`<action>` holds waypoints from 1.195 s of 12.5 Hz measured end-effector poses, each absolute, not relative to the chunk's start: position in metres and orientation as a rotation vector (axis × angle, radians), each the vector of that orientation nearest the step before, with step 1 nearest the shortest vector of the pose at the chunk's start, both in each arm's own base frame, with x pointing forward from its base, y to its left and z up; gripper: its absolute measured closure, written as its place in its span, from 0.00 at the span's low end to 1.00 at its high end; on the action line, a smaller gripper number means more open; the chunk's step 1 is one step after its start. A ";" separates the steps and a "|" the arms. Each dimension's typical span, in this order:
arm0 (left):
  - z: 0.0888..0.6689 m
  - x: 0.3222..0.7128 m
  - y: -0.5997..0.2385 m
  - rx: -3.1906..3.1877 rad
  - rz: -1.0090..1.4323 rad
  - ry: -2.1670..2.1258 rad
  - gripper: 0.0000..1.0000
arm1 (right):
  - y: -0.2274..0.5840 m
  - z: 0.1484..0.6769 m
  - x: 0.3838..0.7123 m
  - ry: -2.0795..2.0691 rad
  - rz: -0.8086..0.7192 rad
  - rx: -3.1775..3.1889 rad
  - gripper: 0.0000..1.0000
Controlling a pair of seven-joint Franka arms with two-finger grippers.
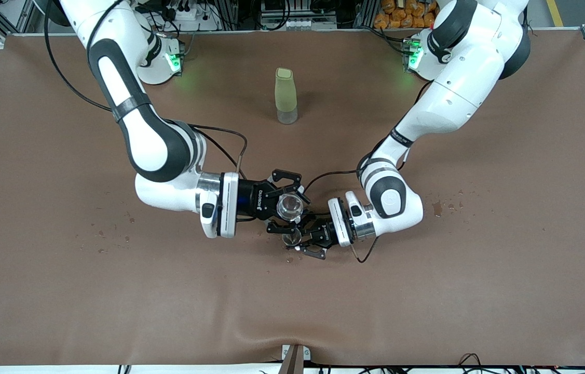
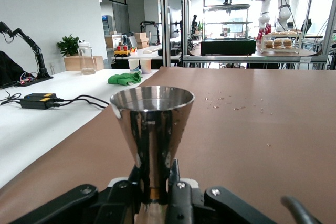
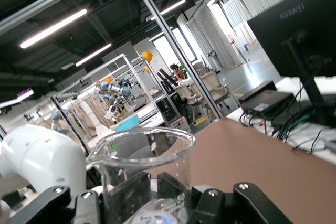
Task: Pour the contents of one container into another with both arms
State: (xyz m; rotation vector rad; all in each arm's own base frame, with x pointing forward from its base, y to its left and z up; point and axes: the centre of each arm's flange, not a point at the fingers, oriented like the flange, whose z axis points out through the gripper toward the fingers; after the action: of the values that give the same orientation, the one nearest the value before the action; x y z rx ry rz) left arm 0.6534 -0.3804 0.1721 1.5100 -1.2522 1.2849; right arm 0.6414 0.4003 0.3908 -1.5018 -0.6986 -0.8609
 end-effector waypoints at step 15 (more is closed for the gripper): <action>0.177 0.662 -0.371 1.452 1.331 -1.273 0.79 | 0.410 0.394 0.625 -0.296 -0.431 -1.576 0.85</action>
State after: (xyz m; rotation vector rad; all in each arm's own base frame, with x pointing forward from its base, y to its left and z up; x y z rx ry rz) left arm 0.6615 -0.3711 0.1773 1.4515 -1.2733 1.3312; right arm 0.6247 0.4102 0.3941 -1.5761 -0.2956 -0.4307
